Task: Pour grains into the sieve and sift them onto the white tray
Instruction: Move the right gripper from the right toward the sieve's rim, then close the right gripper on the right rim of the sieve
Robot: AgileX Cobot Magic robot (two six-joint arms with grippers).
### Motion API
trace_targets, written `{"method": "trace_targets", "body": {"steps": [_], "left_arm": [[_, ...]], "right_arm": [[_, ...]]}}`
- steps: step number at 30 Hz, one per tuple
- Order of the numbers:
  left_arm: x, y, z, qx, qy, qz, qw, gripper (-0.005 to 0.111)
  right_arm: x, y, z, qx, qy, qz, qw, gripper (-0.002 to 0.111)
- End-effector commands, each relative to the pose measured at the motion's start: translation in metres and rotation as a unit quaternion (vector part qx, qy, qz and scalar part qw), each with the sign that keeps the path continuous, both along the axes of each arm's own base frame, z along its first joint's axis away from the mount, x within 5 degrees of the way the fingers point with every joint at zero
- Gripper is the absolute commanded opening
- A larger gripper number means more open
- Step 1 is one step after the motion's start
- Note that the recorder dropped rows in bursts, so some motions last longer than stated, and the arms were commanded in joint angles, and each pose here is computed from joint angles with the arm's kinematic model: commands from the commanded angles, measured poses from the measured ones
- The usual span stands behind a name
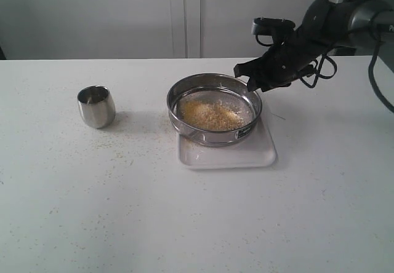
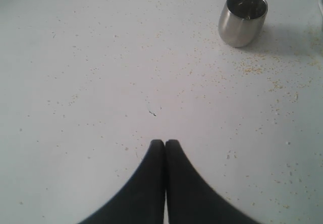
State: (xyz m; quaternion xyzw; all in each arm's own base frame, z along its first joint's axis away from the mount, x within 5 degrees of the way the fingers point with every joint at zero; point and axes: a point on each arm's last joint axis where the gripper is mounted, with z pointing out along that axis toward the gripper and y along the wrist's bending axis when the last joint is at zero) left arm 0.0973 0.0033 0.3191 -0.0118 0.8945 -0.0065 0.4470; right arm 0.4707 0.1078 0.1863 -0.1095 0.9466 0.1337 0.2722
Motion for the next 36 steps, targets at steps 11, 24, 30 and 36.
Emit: {"method": "trace_targets", "body": {"steps": [11, 24, 30, 36], "left_arm": [[-0.001, 0.0, -0.001, 0.002, 0.002, -0.001, 1.0, 0.0], [-0.001, 0.0, -0.001, 0.002, 0.002, -0.001, 1.0, 0.0], [-0.001, 0.0, -0.001, 0.002, 0.002, -0.001, 1.0, 0.0], [-0.001, 0.0, -0.001, 0.002, 0.002, -0.001, 1.0, 0.0]], "right_arm": [[0.008, 0.0, -0.034, -0.015, 0.013, -0.017, 1.0, 0.033], [0.008, 0.001, -0.046, -0.009, 0.027, -0.02, 0.999, 0.033], [0.007, 0.003, -0.046, -0.002, 0.033, -0.022, 0.999, 0.033], [0.006, 0.004, -0.046, 0.002, 0.039, -0.022, 0.999, 0.033]]}}
